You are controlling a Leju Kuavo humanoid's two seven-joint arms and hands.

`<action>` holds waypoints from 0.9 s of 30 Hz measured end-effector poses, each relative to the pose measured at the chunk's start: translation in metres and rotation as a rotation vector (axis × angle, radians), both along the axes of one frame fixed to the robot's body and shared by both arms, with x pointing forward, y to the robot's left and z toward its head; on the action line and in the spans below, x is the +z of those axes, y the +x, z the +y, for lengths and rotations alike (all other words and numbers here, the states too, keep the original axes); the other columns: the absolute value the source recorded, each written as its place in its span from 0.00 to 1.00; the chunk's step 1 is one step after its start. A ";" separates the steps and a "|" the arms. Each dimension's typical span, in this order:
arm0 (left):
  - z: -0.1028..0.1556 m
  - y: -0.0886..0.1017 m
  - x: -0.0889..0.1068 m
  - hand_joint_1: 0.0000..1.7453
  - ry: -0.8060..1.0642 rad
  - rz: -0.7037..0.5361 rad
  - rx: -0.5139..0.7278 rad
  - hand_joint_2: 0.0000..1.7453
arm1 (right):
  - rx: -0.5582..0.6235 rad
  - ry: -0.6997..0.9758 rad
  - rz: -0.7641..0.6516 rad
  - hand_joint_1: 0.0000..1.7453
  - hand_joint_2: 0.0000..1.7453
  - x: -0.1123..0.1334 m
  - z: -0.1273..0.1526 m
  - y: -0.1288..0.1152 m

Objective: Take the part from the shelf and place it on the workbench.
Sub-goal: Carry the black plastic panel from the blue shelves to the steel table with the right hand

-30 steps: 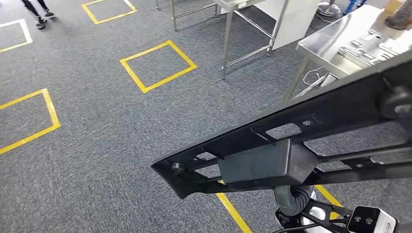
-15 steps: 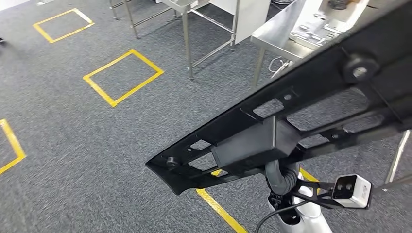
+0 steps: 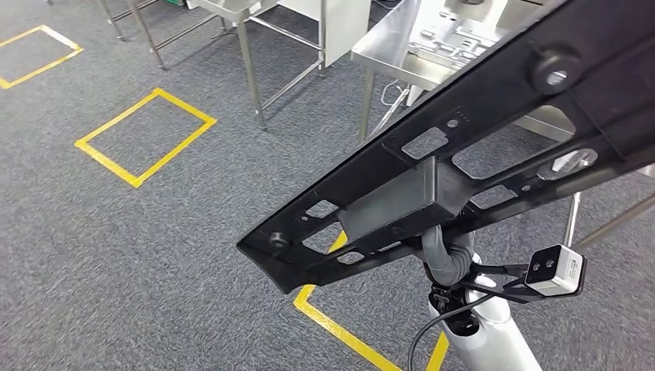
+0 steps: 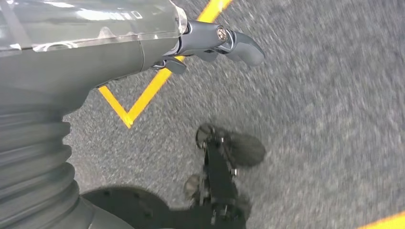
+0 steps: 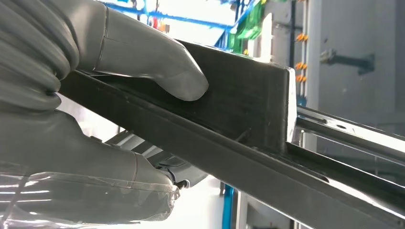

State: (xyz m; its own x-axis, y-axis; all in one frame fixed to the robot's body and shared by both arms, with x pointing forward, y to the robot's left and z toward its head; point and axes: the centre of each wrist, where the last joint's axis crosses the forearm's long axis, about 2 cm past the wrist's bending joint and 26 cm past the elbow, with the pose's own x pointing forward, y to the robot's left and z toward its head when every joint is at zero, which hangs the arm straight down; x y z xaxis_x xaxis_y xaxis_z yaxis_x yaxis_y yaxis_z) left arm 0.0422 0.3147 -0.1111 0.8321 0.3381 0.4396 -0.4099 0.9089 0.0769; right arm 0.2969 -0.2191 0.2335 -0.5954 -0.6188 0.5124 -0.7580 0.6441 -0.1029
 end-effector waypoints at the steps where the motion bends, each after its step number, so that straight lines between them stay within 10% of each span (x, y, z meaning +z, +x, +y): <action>1: 0.000 0.000 0.000 0.00 -0.001 -0.001 0.000 1.00 | -0.003 -0.001 0.001 1.00 1.00 0.000 -0.001 0.000; 27: -0.002 0.000 0.000 0.00 -0.048 0.003 -0.037 1.00 | -0.011 -0.030 0.033 1.00 1.00 -0.019 -0.002 0.001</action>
